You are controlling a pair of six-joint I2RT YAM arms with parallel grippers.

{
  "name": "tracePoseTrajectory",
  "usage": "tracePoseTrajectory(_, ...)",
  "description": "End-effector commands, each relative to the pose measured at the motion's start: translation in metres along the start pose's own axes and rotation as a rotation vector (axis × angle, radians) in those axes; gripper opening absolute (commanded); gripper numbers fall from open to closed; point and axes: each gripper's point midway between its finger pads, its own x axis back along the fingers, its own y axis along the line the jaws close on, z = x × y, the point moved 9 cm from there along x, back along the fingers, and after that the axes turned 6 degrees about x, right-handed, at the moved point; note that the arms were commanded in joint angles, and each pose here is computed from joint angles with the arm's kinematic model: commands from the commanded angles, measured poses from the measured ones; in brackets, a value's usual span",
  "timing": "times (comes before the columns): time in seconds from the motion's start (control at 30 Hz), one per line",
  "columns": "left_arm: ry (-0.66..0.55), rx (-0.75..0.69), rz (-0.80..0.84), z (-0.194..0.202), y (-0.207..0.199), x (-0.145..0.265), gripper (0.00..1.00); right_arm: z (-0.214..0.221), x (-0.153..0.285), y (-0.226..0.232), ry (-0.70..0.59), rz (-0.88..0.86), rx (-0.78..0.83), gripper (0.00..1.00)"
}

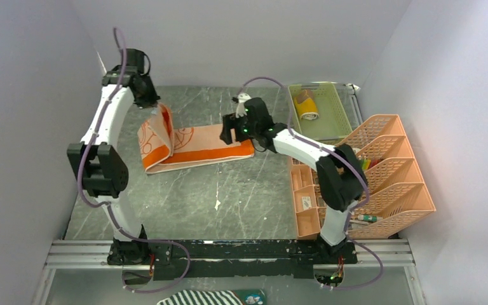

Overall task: Roll the towels
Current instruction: Fold the towel at the center of the board.

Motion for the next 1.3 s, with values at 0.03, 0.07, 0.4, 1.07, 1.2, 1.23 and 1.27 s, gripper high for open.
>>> tracePoseTrajectory(0.03, -0.058, -0.045, -0.124, -0.011, 0.039, 0.032, 0.07, -0.020, -0.046, 0.031, -0.050, -0.106, 0.024, 0.72)
tracePoseTrajectory(0.07, -0.060, -0.061, -0.140, -0.012, 0.044, 0.035, 0.07, -0.021, -0.055, 0.036, -0.051, -0.126, 0.019, 0.72)
tracePoseTrajectory(0.4, -0.036, -0.096, -0.130, -0.005, 0.052, 0.035, 0.07, -0.023, -0.122, 0.086, -0.110, -0.392, 0.003, 0.70)
tracePoseTrajectory(1.07, -0.028, -0.132, -0.126, -0.006, 0.053, 0.040, 0.07, 0.004, -0.191, 0.127, -0.130, -0.552, 0.087, 0.63)
tracePoseTrajectory(1.2, -0.027, -0.132, -0.120, -0.006, 0.053, 0.042, 0.07, 0.008, -0.195, 0.126, -0.131, -0.541, 0.090, 0.62)
tracePoseTrajectory(1.23, -0.028, -0.132, -0.119, -0.006, 0.053, 0.043, 0.07, 0.009, -0.196, 0.126, -0.131, -0.538, 0.090, 0.62)
tracePoseTrajectory(1.27, -0.029, -0.132, -0.118, -0.006, 0.053, 0.044, 0.07, 0.010, -0.198, 0.125, -0.129, -0.537, 0.093, 0.62)
